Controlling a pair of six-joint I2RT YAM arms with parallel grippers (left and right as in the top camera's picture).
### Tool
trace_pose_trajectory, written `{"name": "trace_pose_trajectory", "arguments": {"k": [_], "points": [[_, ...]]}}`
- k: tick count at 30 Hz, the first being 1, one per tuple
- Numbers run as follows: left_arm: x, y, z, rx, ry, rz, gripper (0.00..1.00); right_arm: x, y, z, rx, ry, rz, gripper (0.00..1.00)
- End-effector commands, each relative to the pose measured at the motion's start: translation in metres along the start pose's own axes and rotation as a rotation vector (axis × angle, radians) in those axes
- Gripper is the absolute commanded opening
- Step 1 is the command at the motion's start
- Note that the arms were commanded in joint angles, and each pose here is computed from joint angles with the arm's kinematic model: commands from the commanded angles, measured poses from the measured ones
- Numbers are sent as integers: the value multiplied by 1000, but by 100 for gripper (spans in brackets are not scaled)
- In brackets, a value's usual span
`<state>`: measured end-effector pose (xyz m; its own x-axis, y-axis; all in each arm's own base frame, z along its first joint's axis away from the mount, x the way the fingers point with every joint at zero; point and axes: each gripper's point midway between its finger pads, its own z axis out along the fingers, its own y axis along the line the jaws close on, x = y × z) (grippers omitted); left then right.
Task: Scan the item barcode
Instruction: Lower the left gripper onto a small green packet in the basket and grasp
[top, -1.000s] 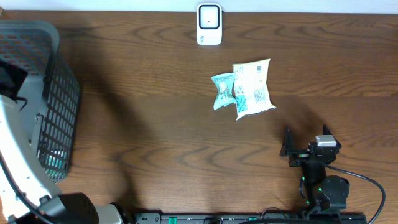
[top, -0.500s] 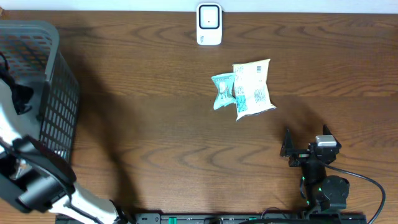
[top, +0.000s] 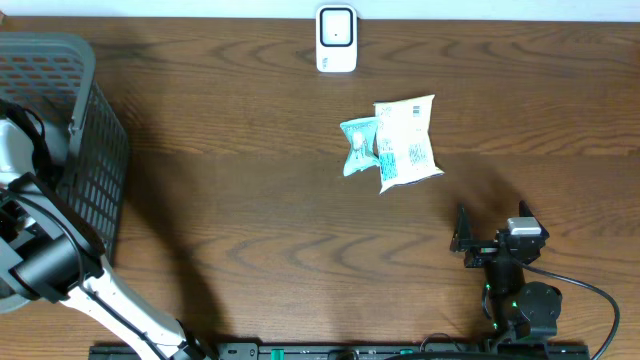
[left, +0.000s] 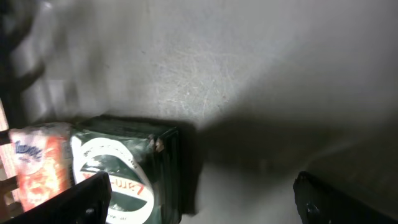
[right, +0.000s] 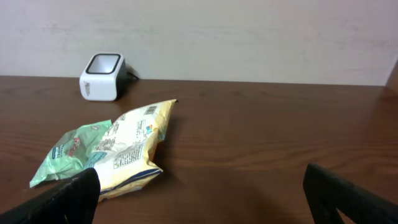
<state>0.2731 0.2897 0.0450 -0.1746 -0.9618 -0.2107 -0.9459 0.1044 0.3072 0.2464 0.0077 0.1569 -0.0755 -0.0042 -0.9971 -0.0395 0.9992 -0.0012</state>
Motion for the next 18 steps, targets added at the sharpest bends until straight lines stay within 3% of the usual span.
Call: {"name": "trace_pose_trajectory", "arguments": {"k": [1, 6, 18], "points": [[3, 4, 12, -50, 8, -10, 93, 0, 2, 0, -10, 0, 17, 99], [4, 15, 21, -115, -16, -61, 93, 1, 2, 0, -10, 0, 17, 99], [31, 30, 44, -179, 40, -29, 92, 0, 2, 0, -10, 0, 17, 99]]}}
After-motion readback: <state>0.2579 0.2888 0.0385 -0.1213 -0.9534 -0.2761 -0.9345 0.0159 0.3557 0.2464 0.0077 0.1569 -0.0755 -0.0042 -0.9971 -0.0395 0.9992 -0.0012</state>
